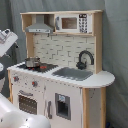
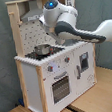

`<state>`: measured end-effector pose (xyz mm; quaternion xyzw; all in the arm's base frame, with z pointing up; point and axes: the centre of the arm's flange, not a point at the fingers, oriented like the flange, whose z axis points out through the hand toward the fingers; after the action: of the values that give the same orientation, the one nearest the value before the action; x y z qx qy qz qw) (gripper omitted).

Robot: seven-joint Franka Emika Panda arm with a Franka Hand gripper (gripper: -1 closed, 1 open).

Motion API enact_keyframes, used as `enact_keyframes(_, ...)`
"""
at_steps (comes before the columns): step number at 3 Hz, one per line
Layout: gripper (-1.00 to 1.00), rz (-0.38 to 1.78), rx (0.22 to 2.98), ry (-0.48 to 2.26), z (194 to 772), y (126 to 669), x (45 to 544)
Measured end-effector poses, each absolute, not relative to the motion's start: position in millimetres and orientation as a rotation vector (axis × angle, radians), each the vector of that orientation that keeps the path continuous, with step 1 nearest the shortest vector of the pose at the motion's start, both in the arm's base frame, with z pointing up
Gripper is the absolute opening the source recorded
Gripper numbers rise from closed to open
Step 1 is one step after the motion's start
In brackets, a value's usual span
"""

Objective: Play with the kitchen

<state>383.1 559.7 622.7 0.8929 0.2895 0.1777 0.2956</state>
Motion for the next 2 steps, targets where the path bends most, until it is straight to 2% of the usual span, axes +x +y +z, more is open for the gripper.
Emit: enact_keyframes(2, 1.0, 0.487, 2.203, 0.698, 627.0, 569.3, 346.2)
